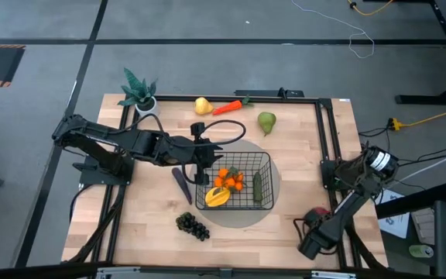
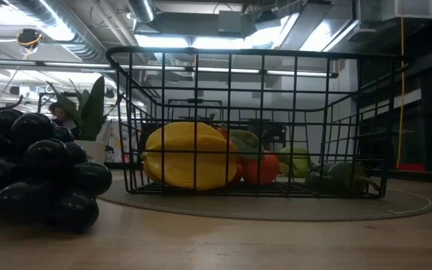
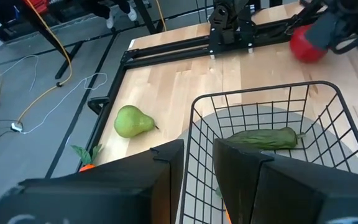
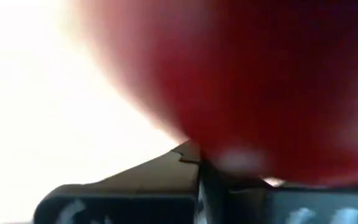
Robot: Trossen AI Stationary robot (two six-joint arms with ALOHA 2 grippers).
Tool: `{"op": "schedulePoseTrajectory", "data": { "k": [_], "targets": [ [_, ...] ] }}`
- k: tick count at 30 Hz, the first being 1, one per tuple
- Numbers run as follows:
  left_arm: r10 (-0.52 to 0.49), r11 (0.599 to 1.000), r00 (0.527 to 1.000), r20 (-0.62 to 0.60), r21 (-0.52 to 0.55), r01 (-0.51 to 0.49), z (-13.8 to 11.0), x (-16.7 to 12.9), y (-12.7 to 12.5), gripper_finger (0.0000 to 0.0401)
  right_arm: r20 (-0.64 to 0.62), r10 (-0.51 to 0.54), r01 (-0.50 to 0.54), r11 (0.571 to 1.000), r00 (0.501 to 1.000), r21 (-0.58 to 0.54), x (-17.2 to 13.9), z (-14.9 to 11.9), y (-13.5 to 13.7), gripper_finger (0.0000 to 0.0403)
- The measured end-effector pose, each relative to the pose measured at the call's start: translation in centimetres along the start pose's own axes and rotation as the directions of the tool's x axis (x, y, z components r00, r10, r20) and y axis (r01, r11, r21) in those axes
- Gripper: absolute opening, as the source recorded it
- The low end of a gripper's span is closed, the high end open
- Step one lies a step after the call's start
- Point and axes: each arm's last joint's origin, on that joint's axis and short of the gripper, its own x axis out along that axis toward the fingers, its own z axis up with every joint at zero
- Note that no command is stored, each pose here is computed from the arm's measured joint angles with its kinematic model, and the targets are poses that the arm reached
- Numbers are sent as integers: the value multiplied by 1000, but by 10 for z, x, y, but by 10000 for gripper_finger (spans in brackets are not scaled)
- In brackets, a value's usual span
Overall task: Build produce basket
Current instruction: Put the red pomegranate into the black wire basket
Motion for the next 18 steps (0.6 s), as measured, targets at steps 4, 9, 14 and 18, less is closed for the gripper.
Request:
{"op": "schedulePoseTrajectory", "data": {
  "k": [4,9,14,18],
  "targets": [
    [0,1000,1000,0,0,0,0,0,0,76,168,59,-52,998,984,-46,-5,15,4,0],
    [0,1000,1000,0,0,0,0,0,0,76,377,101,-72,993,921,-89,-15,37,8,0],
    [0,1000,1000,0,-1,0,0,0,0,76,512,70,-12,993,856,-116,-29,54,7,0],
    [0,1000,1000,0,-1,0,0,0,0,76,574,112,-1,982,812,-190,-52,54,8,0]
  ]
}}
